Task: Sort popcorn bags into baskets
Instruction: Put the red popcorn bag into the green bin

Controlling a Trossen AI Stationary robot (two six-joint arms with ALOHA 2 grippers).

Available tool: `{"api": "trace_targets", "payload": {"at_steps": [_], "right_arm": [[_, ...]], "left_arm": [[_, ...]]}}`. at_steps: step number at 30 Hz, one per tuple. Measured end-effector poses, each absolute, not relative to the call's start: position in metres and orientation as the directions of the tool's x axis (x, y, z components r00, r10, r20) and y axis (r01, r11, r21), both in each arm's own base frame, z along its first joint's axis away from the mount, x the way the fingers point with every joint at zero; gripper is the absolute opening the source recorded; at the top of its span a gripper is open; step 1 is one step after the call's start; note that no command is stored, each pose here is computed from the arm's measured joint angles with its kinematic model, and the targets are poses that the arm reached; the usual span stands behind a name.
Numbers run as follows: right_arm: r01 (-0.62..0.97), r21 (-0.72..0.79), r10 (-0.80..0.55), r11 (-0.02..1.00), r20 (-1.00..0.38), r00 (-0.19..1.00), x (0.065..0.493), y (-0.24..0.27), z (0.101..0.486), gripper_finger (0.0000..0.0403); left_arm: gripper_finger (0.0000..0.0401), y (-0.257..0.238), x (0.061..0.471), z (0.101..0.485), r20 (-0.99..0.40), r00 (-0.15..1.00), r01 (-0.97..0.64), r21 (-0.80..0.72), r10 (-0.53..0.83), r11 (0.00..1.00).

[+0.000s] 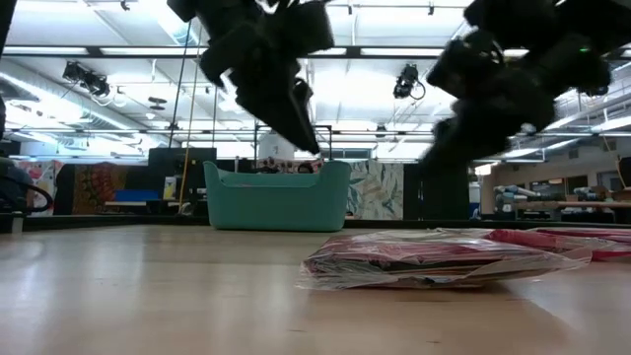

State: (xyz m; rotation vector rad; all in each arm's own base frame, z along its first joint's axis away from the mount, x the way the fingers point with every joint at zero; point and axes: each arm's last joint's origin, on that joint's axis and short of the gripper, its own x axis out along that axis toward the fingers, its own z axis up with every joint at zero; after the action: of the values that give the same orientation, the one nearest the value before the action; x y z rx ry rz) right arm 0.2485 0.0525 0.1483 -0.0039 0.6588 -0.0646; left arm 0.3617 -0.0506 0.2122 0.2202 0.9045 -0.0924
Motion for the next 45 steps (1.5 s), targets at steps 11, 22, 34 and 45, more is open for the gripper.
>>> {"api": "trace_targets", "payload": {"at_steps": [11,22,34,45], "right_arm": [[-0.010,-0.023,-0.007,1.000,-0.654,0.757,0.244,0.106,0.130,0.0181],[-0.120,-0.038,0.050,0.992,-0.755,0.653,0.256,0.140,0.110,0.0170],[-0.157,-0.064,0.071,0.986,-0.684,0.726,0.270,0.140,0.107,0.0169],[-0.115,-0.086,0.038,0.990,-0.616,0.787,0.281,0.130,0.114,0.0169]], "left_arm": [[0.0173,-0.081,0.380,0.165,-0.798,0.602,0.204,0.129,-0.021,0.970],[0.0173,-0.090,0.387,0.138,-0.817,0.575,0.225,0.108,-0.043,0.968],[0.0173,-0.090,0.388,0.129,-0.826,0.561,0.218,0.085,-0.054,0.972],[0.0173,-0.088,0.381,0.145,-0.839,0.543,0.215,0.090,-0.042,0.973]]}}
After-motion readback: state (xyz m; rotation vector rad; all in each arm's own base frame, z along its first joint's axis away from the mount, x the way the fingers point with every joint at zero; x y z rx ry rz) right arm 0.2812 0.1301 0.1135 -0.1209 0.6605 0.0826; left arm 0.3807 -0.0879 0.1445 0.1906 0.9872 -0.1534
